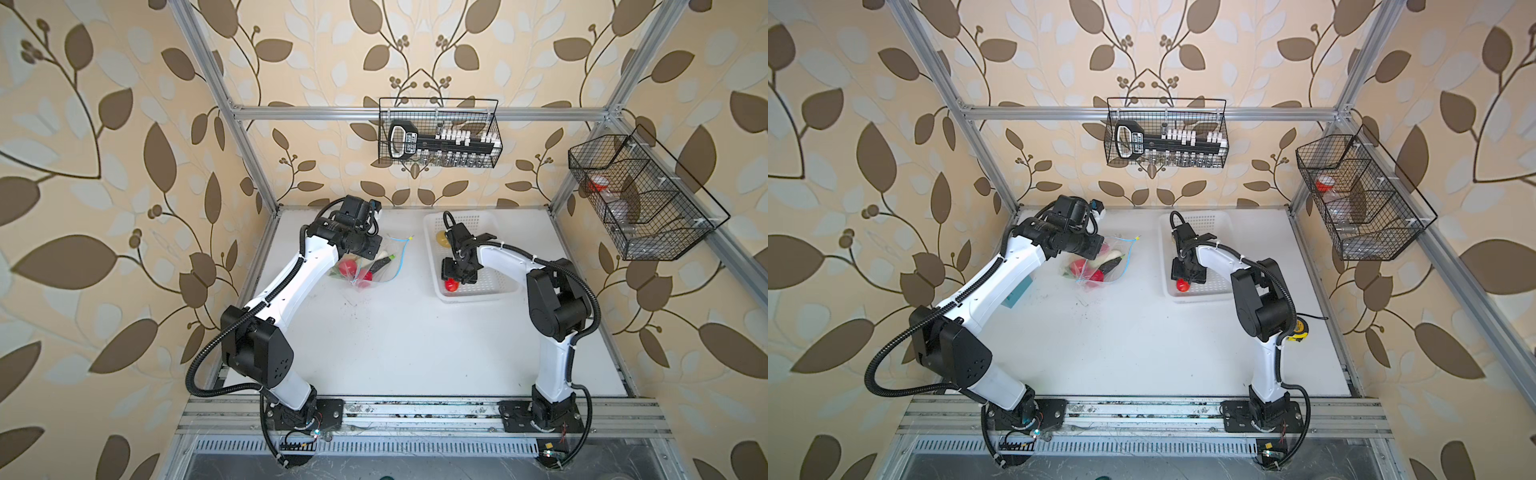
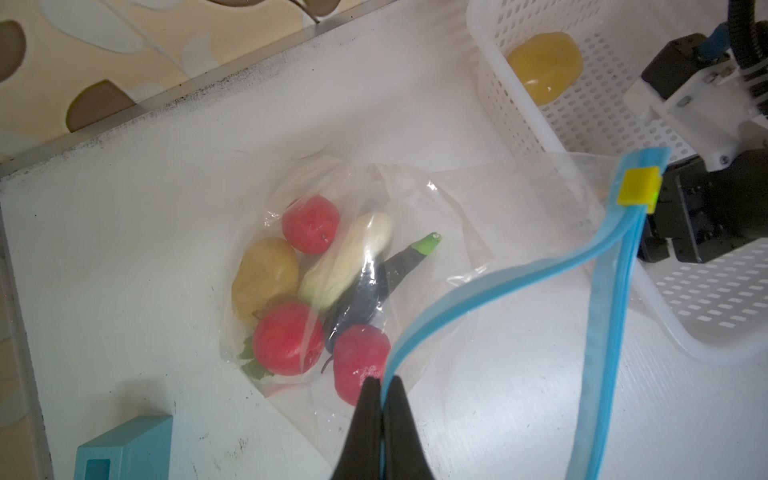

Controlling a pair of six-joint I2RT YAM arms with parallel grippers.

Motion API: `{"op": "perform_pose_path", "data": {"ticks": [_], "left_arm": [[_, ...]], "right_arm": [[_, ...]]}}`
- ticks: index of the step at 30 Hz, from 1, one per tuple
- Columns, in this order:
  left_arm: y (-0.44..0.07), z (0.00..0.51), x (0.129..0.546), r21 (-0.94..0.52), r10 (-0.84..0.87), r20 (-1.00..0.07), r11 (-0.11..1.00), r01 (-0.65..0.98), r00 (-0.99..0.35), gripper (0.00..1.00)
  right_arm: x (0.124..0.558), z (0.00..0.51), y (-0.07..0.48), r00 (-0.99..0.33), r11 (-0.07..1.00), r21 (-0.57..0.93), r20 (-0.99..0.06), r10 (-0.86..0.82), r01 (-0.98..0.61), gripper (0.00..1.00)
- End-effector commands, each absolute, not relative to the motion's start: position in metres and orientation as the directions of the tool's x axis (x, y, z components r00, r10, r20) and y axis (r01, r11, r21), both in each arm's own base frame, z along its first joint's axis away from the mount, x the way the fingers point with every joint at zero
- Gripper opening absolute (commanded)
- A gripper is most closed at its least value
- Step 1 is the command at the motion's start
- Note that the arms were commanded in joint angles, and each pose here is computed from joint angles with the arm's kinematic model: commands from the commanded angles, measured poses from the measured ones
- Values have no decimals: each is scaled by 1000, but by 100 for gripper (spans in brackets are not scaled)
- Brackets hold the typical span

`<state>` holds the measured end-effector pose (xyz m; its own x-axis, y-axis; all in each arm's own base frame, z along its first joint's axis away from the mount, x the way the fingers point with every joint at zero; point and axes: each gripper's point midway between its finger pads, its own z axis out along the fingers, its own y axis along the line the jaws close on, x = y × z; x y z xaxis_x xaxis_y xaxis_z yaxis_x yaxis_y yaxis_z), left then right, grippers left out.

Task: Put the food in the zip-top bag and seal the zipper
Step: 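Lower the open right gripper onto the red-yellow mango in the basket, then close the right gripper on the mango and lift it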

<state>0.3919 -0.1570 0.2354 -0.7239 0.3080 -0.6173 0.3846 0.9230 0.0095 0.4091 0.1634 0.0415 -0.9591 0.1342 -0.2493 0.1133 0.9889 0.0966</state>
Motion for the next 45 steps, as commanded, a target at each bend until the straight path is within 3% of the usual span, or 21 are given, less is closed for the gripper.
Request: {"op": "perform_pose_path", "data": {"ticks": [1, 18, 30, 33, 45], "left_arm": [[-163, 238, 390, -12, 303, -622, 918, 396, -722, 0], [-163, 239, 395, 0, 312, -623, 917, 398, -718, 0], [-163, 243, 397, 4, 309, -629, 919, 395, -713, 0], [-165, 240, 396, -7, 307, -624, 918, 398, -719, 0], [-168, 242, 398, -21, 300, -629, 916, 401, -717, 0]], "right_arm": [[402, 25, 159, -965, 985, 93, -208, 160, 143, 63], [402, 44, 159, -926, 948, 232, -257, 275, 217, 37], [411, 73, 162, -881, 910, 342, -321, 347, 234, 36], [414, 84, 168, -867, 892, 397, -341, 363, 217, 41], [417, 101, 174, -832, 852, 480, -369, 414, 210, 36]]}}
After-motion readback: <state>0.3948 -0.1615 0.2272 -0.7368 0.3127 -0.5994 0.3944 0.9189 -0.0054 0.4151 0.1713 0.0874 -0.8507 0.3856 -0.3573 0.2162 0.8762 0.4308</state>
